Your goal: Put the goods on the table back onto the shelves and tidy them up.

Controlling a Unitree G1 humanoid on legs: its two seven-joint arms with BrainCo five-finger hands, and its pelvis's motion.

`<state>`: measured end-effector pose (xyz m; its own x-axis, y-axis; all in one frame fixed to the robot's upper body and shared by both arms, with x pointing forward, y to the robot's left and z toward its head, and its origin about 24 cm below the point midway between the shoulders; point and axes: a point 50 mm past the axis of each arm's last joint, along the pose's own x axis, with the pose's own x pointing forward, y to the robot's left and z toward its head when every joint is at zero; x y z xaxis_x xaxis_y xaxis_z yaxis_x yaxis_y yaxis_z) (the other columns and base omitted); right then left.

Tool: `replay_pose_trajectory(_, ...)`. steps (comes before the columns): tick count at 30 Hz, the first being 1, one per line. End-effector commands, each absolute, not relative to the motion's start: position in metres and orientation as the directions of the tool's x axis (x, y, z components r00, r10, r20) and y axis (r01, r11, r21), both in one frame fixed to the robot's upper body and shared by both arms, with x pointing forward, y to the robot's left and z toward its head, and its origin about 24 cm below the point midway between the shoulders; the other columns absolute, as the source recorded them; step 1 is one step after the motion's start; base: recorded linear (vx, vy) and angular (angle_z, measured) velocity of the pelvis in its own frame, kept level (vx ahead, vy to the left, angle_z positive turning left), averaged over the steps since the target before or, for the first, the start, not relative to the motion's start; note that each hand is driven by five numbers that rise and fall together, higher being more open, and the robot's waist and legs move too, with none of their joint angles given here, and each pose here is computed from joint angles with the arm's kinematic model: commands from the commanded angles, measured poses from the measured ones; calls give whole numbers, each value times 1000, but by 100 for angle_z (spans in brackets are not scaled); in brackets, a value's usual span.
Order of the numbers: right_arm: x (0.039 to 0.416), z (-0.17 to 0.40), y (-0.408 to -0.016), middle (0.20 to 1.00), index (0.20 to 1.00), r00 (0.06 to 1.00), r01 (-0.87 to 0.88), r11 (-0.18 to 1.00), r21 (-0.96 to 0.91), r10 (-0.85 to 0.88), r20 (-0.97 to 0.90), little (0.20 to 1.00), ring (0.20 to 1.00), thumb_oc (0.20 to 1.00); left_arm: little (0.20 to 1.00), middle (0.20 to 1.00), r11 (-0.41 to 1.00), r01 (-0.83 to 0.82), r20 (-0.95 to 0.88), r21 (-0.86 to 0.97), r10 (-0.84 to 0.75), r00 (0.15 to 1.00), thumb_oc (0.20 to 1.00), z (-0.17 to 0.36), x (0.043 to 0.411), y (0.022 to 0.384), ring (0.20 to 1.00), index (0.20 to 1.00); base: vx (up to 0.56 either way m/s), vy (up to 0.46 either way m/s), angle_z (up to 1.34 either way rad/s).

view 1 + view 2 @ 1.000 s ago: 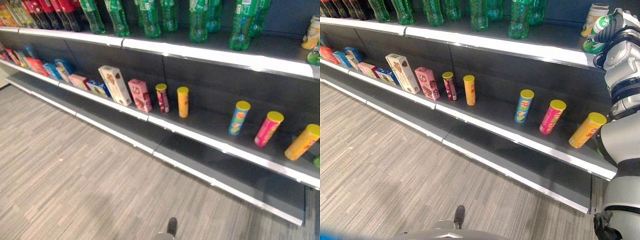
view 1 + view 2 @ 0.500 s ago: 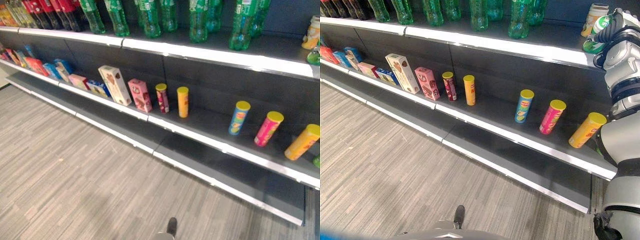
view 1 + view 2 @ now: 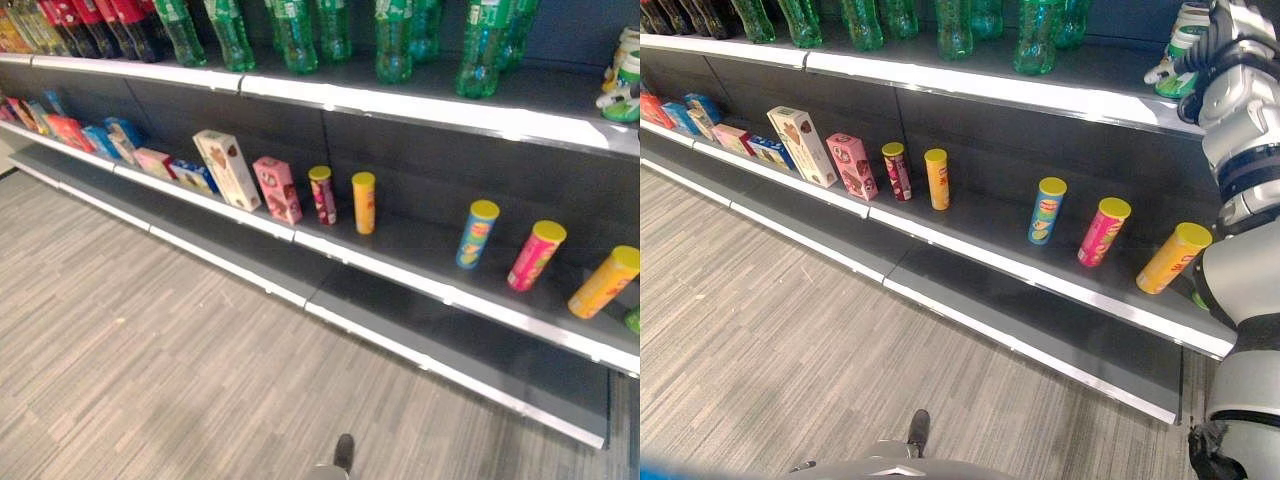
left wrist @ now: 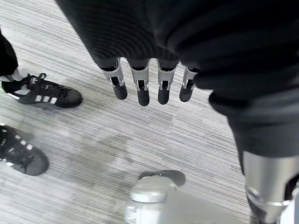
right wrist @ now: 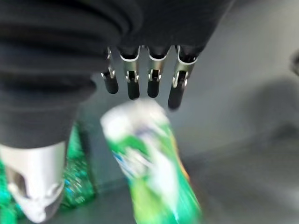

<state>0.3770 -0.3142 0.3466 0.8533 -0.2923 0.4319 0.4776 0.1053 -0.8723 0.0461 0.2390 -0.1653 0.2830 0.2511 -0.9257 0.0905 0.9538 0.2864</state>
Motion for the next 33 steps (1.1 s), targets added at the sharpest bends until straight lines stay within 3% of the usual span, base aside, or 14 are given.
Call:
replay_pose_trajectory(1,363,403,-298,1000,1000,771,616,6,-788,-214,600,1000,1000,1000,1000,1000,922,128,-897,365,312,314,1000,-158,65,262,1000,1000,0,0,0)
replay_pose_trajectory(7,356,413,-298,1000,1000,744,652,4,-758,-199,638,1000,1000,1000,1000,1000,920,124,-895,372,319,312,1000,-158,65,262,1000,1000,0,0,0)
replay_pose_trajectory(13,351,425,-267,1000,1000,729,684,65,-726,-38,684,1000,1000,1000,1000,1000,915,126,-888,383,328,322,1000,-156,70,264,1000,1000,-16,38,-9)
replay_pose_trajectory(15,343,423,-230,1000,1000,701,672,194,-715,143,698,1000,1000,1000,1000,1000,913,127,-878,388,324,352,1000,-155,81,262,1000,1000,-22,91,-18)
replay_pose_trajectory(19,335,412,-209,1000,1000,674,635,277,-721,257,693,1000,1000,1000,1000,1000,912,117,-867,393,326,376,1000,-153,91,261,1000,1000,0,75,-48)
replay_pose_trajectory(22,302,390,-174,1000,1000,581,535,370,-759,490,649,1000,1000,1000,1000,1000,912,96,-846,399,326,421,1000,-149,107,259,1000,1000,-10,151,-64)
replay_pose_trajectory(23,278,384,-162,1000,1000,511,490,385,-782,600,616,1000,1000,1000,1000,1000,911,95,-836,400,321,444,1000,-147,116,257,1000,1000,11,134,-108)
replay_pose_trajectory(28,260,356,-181,1000,1000,543,426,379,-821,619,567,1000,1000,1000,1000,1000,908,129,-838,399,304,453,1000,-148,118,253,1000,1000,-22,146,-78)
replay_pose_trajectory(33,244,327,-225,1000,1000,619,394,489,-778,485,618,1000,1000,1000,1000,1000,899,187,-852,397,285,440,1000,-151,108,251,1000,1000,-41,133,-59)
